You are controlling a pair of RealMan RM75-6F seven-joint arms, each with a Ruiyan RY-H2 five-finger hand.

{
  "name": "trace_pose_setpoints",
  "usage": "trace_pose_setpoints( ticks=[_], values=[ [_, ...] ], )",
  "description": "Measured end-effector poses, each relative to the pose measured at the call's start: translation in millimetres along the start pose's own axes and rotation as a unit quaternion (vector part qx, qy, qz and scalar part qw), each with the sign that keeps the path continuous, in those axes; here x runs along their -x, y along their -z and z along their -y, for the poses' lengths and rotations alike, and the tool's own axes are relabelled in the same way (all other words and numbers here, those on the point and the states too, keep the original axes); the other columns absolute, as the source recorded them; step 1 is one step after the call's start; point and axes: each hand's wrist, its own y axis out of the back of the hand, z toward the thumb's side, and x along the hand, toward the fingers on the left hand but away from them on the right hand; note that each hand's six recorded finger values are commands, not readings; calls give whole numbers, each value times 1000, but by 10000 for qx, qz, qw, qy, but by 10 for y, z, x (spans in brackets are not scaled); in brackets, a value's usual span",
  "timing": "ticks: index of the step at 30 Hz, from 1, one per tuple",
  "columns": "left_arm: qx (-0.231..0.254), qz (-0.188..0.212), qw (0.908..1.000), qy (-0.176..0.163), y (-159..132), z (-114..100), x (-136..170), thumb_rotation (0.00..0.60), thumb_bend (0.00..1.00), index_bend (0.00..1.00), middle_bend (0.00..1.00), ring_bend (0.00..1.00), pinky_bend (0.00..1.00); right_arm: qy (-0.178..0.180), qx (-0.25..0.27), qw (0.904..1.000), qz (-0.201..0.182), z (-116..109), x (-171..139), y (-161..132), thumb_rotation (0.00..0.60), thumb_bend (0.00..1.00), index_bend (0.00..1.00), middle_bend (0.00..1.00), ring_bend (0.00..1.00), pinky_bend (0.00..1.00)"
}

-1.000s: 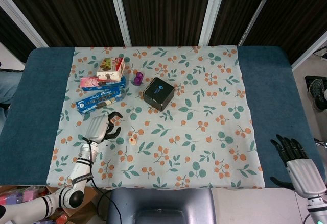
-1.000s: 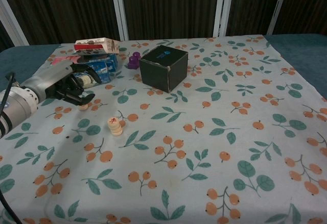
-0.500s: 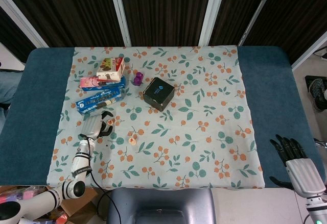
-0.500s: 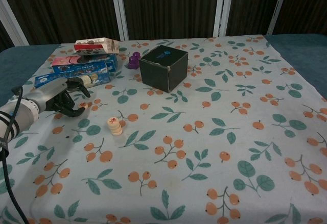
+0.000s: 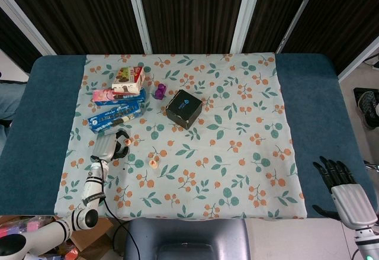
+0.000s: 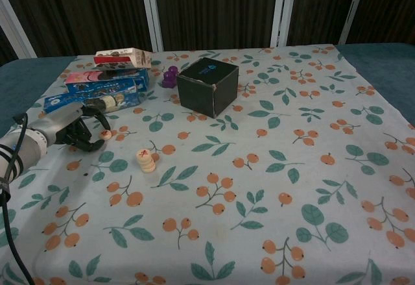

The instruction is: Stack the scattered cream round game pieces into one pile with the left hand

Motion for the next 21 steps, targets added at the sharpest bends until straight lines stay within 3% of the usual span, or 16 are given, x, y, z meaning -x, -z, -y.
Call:
trace_pose_setpoints(
  ticks=[21],
  values=[
    [8, -8, 10000, 12, -3, 47, -17, 600, 403, 480, 1000, 1000, 1000, 3, 6, 10000, 10, -1, -1, 6, 600, 175, 0, 0, 0, 0]
  ],
)
